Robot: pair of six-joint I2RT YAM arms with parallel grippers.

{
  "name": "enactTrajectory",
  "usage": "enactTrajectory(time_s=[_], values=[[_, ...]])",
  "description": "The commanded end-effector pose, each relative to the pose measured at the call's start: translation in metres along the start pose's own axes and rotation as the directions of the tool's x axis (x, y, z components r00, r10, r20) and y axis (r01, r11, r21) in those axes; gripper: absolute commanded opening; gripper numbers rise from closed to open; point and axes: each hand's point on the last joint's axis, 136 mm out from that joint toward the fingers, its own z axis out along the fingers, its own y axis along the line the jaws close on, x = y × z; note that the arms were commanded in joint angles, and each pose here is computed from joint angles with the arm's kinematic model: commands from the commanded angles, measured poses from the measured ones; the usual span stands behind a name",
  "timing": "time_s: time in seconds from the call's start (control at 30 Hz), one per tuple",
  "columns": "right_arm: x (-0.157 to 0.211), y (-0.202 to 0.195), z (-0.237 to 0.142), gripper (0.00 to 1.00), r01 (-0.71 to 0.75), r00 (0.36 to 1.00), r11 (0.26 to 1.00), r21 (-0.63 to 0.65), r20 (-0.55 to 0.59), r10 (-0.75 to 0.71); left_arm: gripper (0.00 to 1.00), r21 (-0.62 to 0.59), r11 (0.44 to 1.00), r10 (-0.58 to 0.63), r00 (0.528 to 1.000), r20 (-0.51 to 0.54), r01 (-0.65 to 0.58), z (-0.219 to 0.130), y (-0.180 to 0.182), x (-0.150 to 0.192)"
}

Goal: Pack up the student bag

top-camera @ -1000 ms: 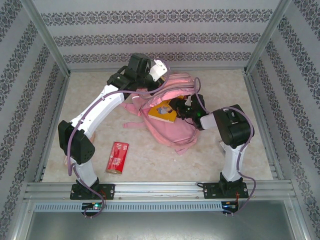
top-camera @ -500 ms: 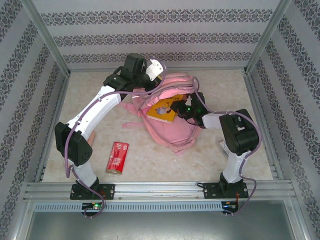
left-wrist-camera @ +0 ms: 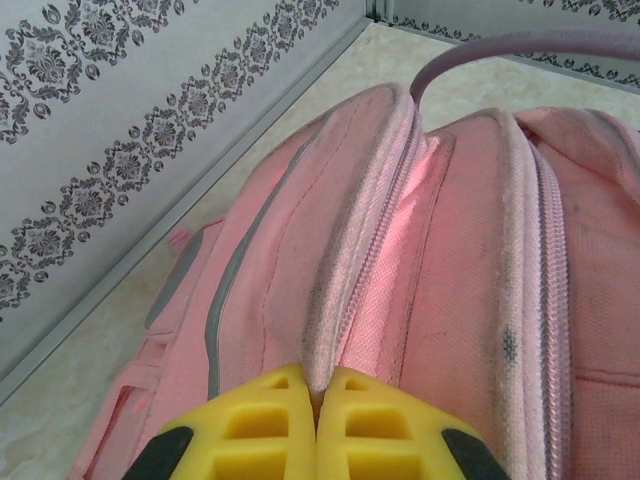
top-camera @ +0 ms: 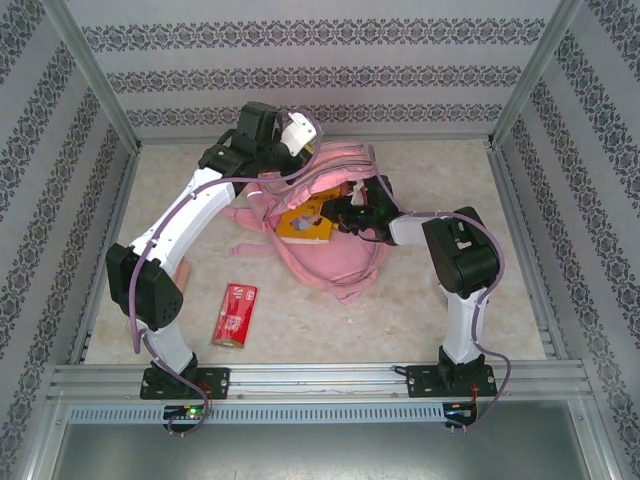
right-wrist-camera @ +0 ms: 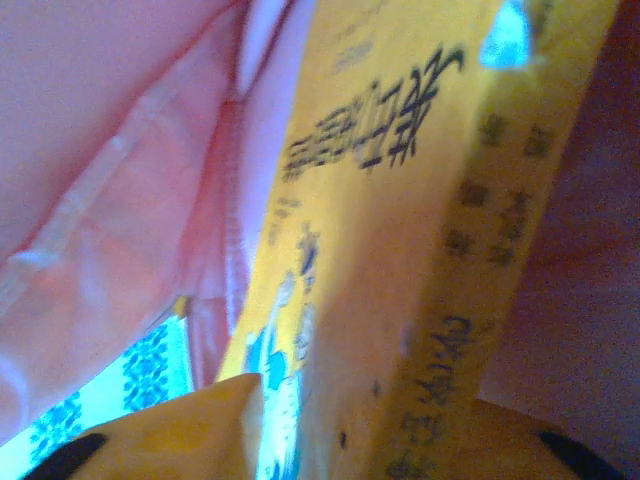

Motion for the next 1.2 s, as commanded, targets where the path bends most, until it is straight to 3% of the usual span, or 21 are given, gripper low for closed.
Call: enactTrajectory(time_s=[0.0,0.3,0.6,0.73,1.03,1.17], values=[[-0.009,0.0,-0.011,0.43,0.032,0.998,0.995,0.095,0.054,-0.038,0.0,-0.026,0.997,0.072,0.968,0.241,-0.068,-0.038,-0.001,-0.069],[0.014,-0.008,-0.044,0.59,-0.138,0.985,0.973,0.182,0.127,0.116,0.0,-0.034,0.998,0.065,0.971,0.231,-0.059,-0.035,0.002,-0.065],[0.062,-0.023,-0.046,0.59,-0.222,0.973,0.946,0.237,0.116,0.199,0.0,-0.04,0.997,0.066,0.972,0.225,-0.059,-0.035,0.004,-0.064],[0.081,-0.027,-0.049,0.61,-0.267,0.959,0.923,0.278,0.17,0.226,0.0,-0.041,0.997,0.067,0.974,0.215,-0.059,-0.035,0.003,-0.061],[0.094,0.006,-0.048,0.57,-0.365,0.916,0.903,0.228,0.26,0.304,0.0,-0.043,0.997,0.067,0.976,0.207,-0.059,-0.035,0.003,-0.057],[0.094,0.008,-0.041,0.55,-0.343,0.919,0.909,0.237,0.284,0.272,0.0,-0.044,0.997,0.07,0.976,0.207,-0.062,-0.035,0.003,-0.056]])
